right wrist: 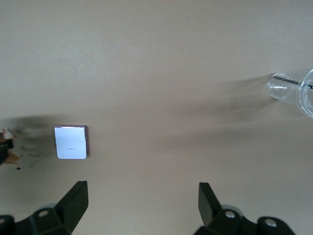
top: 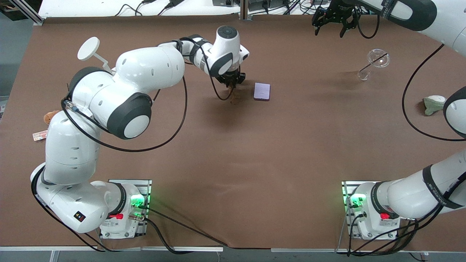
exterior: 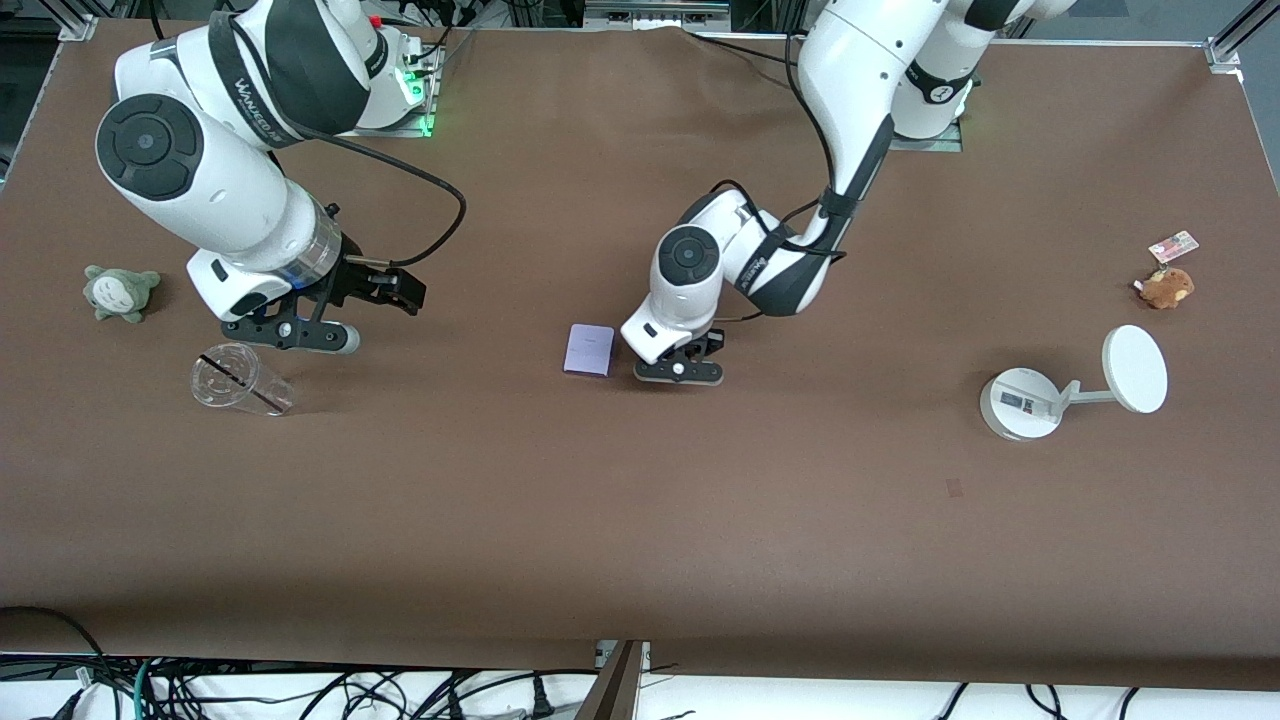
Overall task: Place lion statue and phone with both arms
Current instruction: 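Carry the lion statue with the left gripper toward the white lamp, then lower the lion beside the lamp while the right gripper reaches the phone, then open the left gripper and withdraw while the right gripper grasps the phone, then carry the white phone with the right gripper toward the glass cup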
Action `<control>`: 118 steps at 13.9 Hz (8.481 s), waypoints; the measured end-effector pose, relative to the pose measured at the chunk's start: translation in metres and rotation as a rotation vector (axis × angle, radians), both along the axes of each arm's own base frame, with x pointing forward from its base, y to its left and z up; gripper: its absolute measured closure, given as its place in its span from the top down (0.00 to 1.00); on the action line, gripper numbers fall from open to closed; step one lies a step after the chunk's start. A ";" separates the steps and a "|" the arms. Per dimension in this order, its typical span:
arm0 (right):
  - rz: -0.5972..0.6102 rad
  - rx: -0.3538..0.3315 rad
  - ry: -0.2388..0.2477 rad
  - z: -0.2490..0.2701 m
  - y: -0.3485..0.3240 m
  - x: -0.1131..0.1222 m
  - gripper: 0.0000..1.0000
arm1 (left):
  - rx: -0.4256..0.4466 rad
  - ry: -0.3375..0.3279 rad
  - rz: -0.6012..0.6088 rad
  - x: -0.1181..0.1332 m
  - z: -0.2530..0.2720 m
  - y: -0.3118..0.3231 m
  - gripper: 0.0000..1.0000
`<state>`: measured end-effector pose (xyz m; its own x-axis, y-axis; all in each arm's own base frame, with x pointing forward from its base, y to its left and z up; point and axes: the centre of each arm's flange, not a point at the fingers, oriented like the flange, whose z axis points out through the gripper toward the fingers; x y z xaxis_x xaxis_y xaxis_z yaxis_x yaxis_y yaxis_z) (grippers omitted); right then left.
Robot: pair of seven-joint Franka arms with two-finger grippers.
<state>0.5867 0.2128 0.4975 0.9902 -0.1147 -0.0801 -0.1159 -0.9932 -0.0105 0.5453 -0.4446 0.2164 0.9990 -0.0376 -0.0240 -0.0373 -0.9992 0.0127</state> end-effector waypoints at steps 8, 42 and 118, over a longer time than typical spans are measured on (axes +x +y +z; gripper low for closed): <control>0.003 -0.001 0.002 0.000 -0.001 0.000 1.00 | 0.045 0.086 -0.065 0.088 0.040 0.225 0.35; 0.004 0.000 -0.001 -0.002 -0.002 0.002 1.00 | -0.015 0.110 -0.066 0.095 -0.019 0.419 0.35; 0.070 -0.011 0.008 -0.289 0.146 0.002 0.84 | -0.020 0.072 0.099 0.029 0.362 0.464 1.00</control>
<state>0.5887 0.3588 0.2090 0.9951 -0.0461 -0.0876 -0.0462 -0.9989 0.0008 0.5739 0.0193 0.5781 0.9936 0.0594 -0.0964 0.0627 -0.9975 0.0316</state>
